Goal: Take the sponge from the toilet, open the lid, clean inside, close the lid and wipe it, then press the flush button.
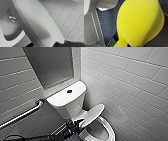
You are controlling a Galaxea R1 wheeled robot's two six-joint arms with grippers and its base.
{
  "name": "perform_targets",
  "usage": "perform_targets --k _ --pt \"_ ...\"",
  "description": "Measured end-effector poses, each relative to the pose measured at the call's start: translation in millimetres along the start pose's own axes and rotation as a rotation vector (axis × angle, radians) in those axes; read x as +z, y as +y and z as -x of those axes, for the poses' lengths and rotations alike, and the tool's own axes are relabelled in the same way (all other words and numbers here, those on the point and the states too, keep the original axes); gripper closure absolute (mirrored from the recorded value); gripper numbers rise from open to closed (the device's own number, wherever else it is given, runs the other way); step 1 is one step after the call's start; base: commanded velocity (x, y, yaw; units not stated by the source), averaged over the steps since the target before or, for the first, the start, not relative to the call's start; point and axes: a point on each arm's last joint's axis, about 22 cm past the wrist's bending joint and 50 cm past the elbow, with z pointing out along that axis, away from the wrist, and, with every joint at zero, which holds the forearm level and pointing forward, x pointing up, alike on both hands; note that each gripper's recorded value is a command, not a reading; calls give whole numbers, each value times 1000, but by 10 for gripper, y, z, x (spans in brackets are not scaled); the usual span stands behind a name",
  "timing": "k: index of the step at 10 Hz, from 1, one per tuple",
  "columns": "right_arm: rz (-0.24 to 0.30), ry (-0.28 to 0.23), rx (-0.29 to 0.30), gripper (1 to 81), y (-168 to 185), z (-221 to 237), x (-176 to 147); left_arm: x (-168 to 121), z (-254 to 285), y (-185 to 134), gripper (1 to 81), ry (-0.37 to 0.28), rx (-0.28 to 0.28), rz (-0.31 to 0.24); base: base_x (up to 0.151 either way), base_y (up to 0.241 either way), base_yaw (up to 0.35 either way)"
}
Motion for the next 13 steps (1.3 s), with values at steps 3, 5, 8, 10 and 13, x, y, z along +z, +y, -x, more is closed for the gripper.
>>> perform_targets --k 3,5,8,10,13 --pt "4 -4 4 811 28 43 -21 44 -196 240 10 24 12 11 0 0 0" --pt "-3 -2 13 811 36 100 -51 36 -455 518 10 71 37 44 0 0 0" --pt "-11 24 13 811 83 33 -156 -96 -794 716 10 142 12 71 0 0 0" --pt "-15 21 15 811 63 55 -140 -192 -898 745 10 161 8 71 0 0 0" --pt "-15 21 15 811 65 58 -143 -414 -1122 785 10 207 -6 69 0 0 0"
